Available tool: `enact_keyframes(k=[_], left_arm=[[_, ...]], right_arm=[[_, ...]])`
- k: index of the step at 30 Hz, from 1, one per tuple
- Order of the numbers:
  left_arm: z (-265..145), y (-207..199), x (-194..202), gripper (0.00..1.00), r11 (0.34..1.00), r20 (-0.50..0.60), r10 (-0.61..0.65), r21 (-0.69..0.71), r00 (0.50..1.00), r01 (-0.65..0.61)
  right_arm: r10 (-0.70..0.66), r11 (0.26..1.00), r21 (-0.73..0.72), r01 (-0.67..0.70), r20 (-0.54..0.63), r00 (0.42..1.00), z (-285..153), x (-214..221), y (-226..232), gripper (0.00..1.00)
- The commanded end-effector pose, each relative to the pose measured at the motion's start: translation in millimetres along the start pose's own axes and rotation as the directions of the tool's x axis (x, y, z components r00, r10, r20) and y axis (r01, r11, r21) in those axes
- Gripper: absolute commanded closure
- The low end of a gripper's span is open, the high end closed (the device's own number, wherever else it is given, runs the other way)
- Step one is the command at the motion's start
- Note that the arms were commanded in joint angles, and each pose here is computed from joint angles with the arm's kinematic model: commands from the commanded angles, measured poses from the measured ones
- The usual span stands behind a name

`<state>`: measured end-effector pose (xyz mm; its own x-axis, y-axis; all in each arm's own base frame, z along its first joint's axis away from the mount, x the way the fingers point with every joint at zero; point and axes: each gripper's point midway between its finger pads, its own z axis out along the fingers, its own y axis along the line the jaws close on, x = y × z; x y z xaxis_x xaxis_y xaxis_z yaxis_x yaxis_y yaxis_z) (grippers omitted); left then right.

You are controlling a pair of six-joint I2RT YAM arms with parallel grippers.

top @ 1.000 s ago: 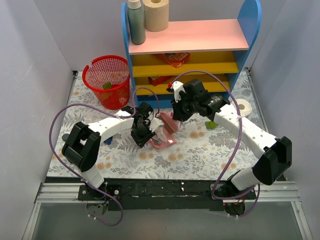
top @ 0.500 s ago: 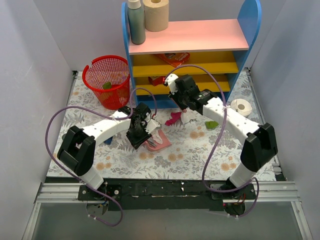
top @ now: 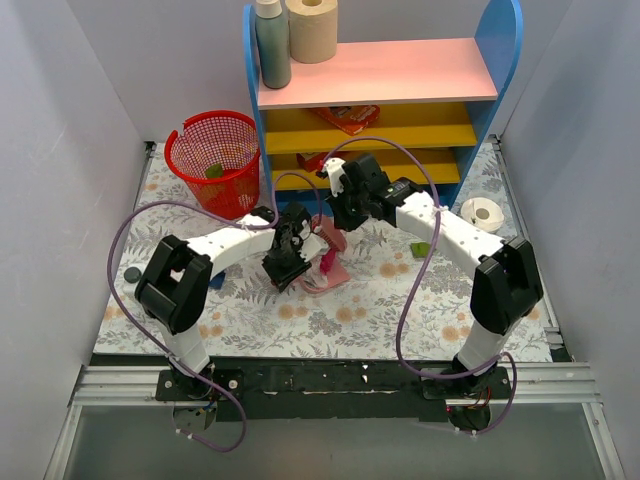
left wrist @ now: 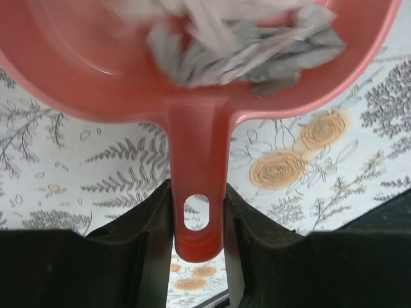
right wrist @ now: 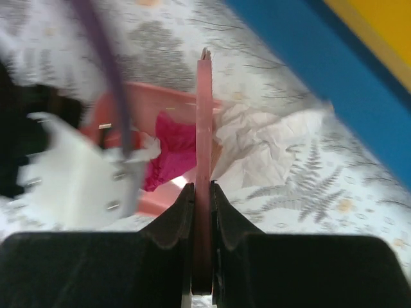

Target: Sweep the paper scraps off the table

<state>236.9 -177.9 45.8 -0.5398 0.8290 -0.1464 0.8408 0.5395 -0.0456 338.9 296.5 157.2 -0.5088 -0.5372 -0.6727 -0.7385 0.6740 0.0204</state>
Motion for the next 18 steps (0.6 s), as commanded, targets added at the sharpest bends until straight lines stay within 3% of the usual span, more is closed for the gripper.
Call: enact_keyframes(k=[1, 8, 18], left_arm=[[0, 8, -25, 1.0, 1.0, 0.066, -0.007, -0.006, 0.998, 0.007], [-2, 6, -20, 1.0, 1.0, 0.08, -0.005, -0.009, 0.997, 0.006], [-21, -6, 7, 1.0, 1.0, 0.078, 0.014, -0.006, 0.997, -0.014]], right_arm=[[0.102, 0.965, -0.25, -0.08, 0.078, 0.992, -42, -26, 54, 0.99], [0.105, 0.968, -0.24, -0.076, 0.114, 0.988, -73, -29, 48, 0.99], [-0.03, 0.999, 0.025, 0.025, 0.225, 0.974, -90, -50, -9, 0.99]])
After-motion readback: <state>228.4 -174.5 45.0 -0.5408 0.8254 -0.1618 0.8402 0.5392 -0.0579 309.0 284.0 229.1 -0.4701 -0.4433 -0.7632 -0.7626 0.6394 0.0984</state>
